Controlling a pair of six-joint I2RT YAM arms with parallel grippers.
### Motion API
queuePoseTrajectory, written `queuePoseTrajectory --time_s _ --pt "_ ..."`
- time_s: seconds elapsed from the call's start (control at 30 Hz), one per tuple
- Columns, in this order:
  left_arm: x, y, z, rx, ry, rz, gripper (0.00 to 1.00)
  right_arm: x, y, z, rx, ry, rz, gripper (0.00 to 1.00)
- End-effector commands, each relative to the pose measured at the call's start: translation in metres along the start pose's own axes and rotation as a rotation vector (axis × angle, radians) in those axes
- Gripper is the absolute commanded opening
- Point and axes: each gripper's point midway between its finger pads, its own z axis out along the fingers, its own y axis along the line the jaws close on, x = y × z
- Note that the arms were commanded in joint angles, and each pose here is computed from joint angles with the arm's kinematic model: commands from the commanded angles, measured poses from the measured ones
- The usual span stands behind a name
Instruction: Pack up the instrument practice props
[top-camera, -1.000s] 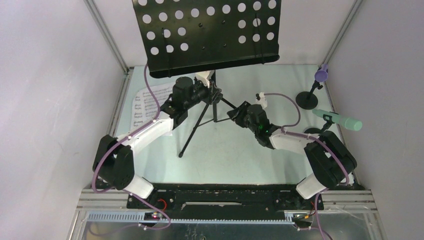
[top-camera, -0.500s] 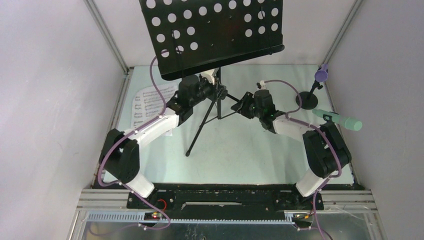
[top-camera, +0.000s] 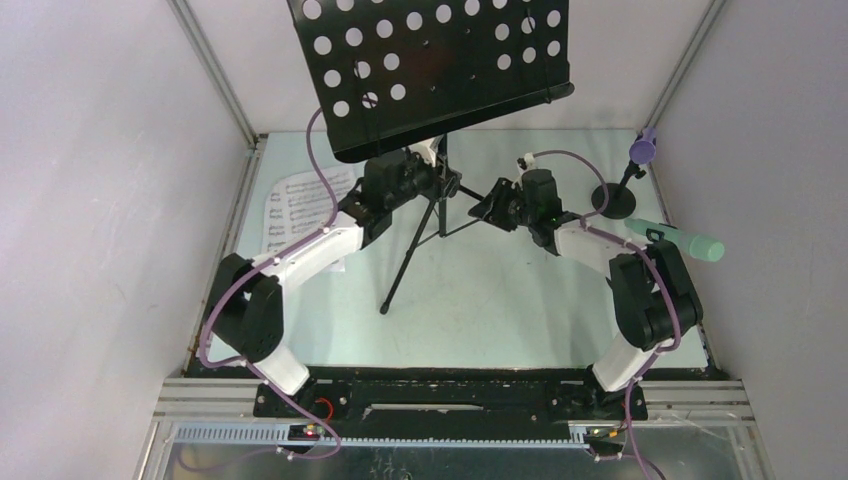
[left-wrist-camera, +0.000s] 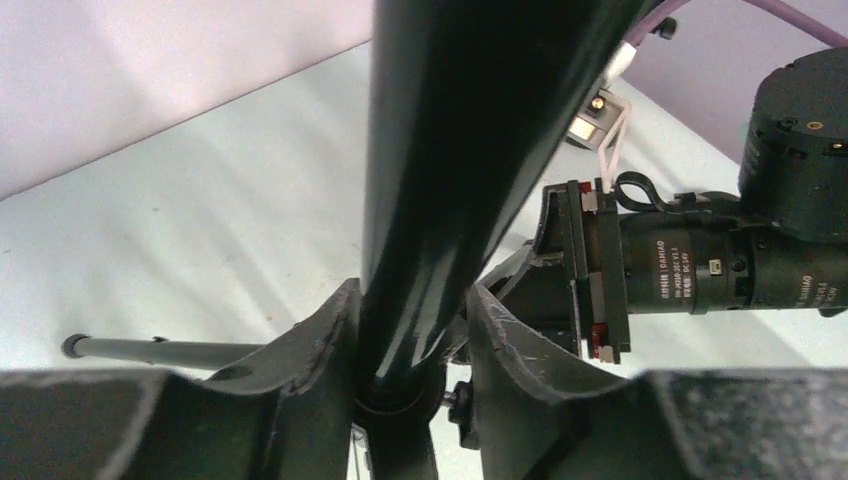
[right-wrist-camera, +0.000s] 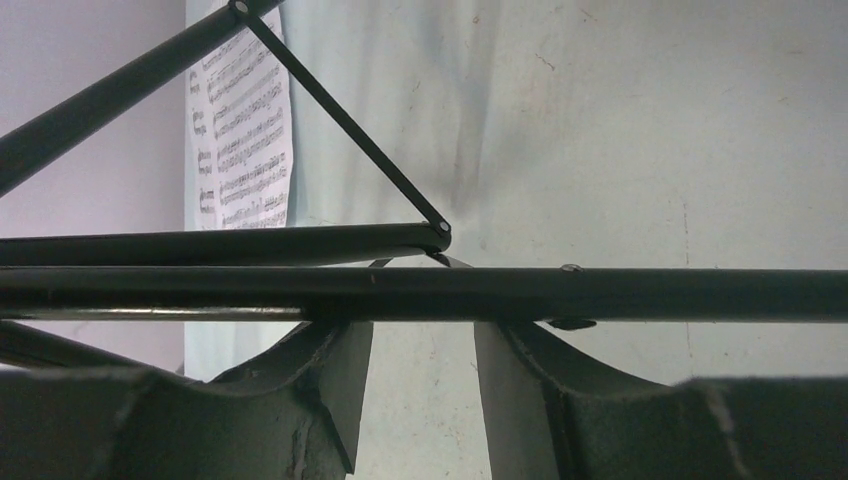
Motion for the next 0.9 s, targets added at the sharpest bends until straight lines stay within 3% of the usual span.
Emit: queuePoseTrajectory --time_s 0.0,0.37,0.6,0.73,0.87 --pt "0.009 -0.060 -0.012 0.245 0.101 -0.081 0.47 -0.065 0.015 -0.020 0.020 -0.245 -0.097 0.51" --pt "-0.015 -0.041 -0.015 0.397 -0.001 0.032 0.54 -0.038 0.059 -0.075 -0.054 -0.279 -0.175 0.52" --pt "-0.012 -0.027 -0.005 0.391 -0.039 0.051 0.51 -0.025 0.073 -0.099 -0.080 -0.288 -0.190 0.52" --pt "-0.015 -0.016 -0.002 0.368 -0.059 0.052 0.43 -0.018 0.076 -0.108 -0.087 -0.288 -0.197 0.52" --pt "-0.022 -0.009 -0.002 0.357 -0.084 0.045 0.18 -0.011 0.077 -0.115 -0.090 -0.289 -0.199 0.52"
